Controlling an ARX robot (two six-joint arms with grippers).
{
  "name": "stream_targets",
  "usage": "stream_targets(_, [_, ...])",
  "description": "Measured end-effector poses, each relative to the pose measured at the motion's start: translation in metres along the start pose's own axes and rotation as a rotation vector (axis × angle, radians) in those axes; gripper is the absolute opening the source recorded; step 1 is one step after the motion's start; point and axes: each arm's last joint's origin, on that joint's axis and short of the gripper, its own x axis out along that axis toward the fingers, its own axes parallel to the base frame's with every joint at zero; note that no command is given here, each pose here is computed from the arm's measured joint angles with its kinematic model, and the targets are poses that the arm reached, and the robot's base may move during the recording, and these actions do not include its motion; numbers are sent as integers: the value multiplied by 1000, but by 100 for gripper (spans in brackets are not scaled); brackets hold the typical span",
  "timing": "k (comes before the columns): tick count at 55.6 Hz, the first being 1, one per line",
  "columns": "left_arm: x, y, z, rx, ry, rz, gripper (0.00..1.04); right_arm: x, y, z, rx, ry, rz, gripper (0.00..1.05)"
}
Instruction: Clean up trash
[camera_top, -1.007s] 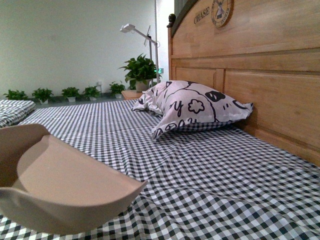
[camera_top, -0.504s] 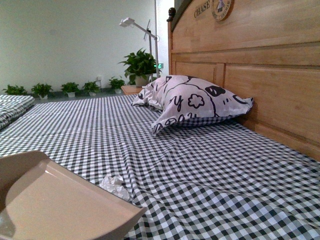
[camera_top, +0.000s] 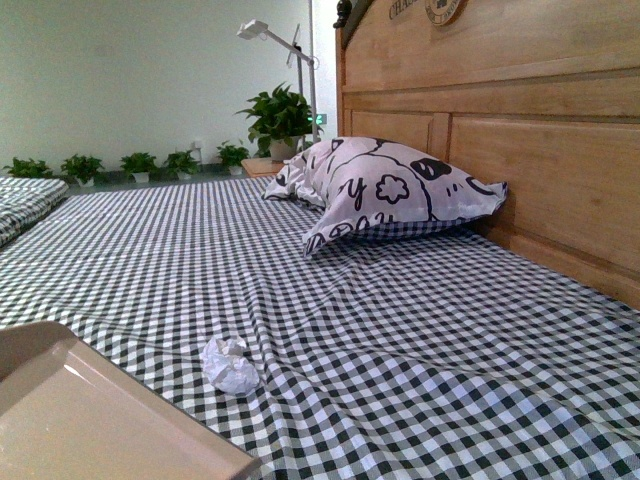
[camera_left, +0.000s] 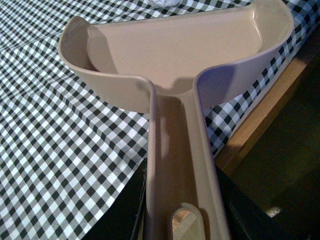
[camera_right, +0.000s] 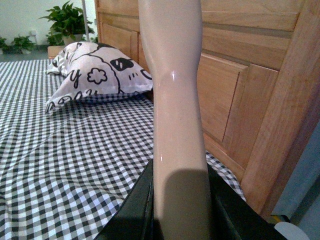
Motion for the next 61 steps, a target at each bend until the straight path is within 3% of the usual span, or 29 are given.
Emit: stream_targets(61, [43,14,-21,-21,78,-54,28,0,0,0,0,0,0,21])
